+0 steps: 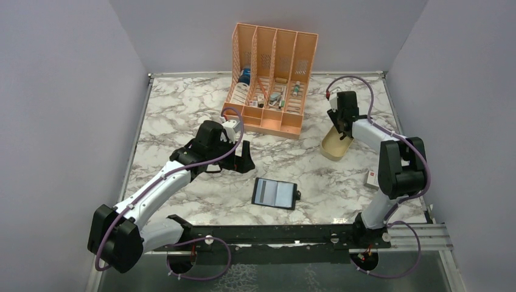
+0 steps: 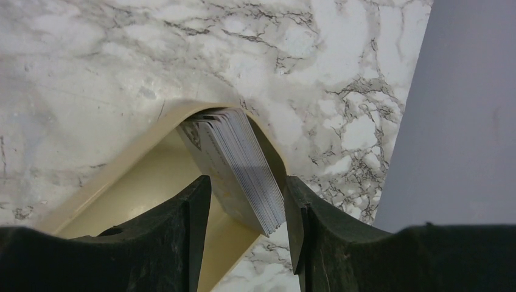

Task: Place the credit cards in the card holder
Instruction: Pick up the credit card from the storage box.

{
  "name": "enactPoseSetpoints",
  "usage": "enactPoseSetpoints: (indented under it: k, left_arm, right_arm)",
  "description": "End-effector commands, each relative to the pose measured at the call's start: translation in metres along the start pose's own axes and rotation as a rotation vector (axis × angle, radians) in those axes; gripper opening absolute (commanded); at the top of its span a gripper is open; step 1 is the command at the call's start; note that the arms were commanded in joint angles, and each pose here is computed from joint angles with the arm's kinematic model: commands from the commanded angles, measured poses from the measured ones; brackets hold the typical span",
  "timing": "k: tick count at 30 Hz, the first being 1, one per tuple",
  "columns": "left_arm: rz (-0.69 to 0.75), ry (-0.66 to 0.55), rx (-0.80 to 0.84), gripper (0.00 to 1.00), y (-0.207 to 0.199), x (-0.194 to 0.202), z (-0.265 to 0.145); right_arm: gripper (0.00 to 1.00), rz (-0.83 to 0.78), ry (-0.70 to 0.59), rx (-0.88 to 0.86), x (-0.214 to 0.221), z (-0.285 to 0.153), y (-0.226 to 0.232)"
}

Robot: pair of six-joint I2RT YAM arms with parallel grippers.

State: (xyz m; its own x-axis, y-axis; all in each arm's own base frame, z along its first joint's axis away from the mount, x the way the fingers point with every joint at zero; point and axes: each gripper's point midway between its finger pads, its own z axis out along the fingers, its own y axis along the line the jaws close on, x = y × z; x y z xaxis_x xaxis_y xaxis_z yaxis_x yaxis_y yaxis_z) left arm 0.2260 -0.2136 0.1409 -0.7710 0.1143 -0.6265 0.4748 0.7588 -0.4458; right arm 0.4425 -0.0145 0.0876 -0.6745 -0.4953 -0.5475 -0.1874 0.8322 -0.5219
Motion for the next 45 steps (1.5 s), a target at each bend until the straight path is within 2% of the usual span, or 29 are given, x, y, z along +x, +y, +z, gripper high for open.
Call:
enactPoseSetpoints:
  k: [1,25,36,45]
  left_arm:
    - [0.015,-0.008,-0.023,0.99,0.005,0.000,-0.004]
    - [-0.004,0.050,-0.005,0.99,0.007,0.008,0.006]
    - [-0.004,0.042,-0.008,0.99,0.009,0.007,0.004]
    - [-0.003,0.040,-0.004,0.99,0.008,0.006,0.003]
  right_arm:
    - [0.49,-0.084,-0.073,0.035,-0.014,-0.007,-0.016]
    - [0.47,-0.140,-0.013,0.086,0.003,0.008,-0.017]
    - [0.50,-0.154,0.002,0.064,0.010,0.015,-0.010]
    - [0.46,-0.151,0.012,0.097,0.012,0.017,-0.015]
